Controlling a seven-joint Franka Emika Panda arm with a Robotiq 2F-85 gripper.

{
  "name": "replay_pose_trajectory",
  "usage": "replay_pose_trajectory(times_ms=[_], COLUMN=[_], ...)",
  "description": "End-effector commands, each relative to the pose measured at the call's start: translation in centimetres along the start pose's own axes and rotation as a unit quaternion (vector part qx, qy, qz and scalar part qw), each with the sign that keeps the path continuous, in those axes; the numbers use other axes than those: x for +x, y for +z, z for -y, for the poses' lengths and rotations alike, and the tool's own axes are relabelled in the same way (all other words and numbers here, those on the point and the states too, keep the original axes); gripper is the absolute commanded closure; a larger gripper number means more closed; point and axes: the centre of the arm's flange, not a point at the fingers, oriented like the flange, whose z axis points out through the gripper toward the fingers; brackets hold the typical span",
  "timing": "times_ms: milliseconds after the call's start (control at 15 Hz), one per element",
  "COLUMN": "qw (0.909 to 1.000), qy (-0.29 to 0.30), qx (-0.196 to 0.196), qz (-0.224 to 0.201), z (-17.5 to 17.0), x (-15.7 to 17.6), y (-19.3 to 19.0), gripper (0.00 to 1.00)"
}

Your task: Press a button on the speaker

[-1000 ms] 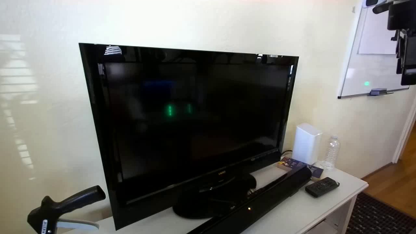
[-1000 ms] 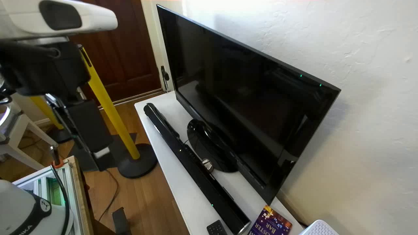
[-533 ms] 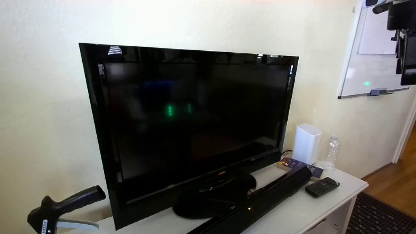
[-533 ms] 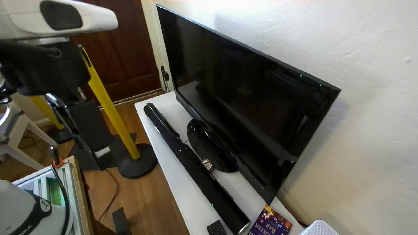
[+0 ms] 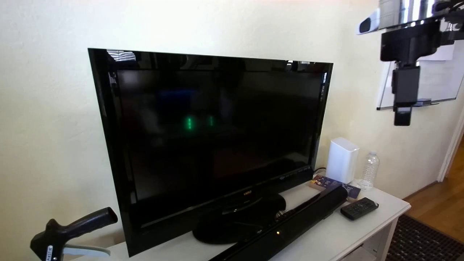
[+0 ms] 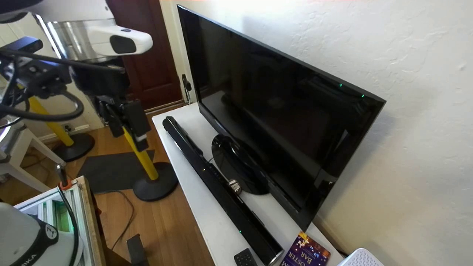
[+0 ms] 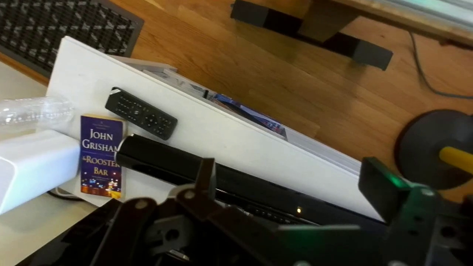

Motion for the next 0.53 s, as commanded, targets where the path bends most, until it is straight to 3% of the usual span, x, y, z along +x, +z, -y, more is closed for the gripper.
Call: replay_pose_trajectory(times_ms=[0, 200, 467], qw=[0.995, 0.9856, 0.9801], qy=[0.098, 0.164, 0.175], qx=[0.019, 0.031, 0.069], qz=[-0.007, -0.029, -0.064], z=[3.2, 4.2, 5.3], x=[6.0, 9.7, 13.9], y=[2.4, 5.5, 10.3], gripper=[0.0, 0.0, 0.0])
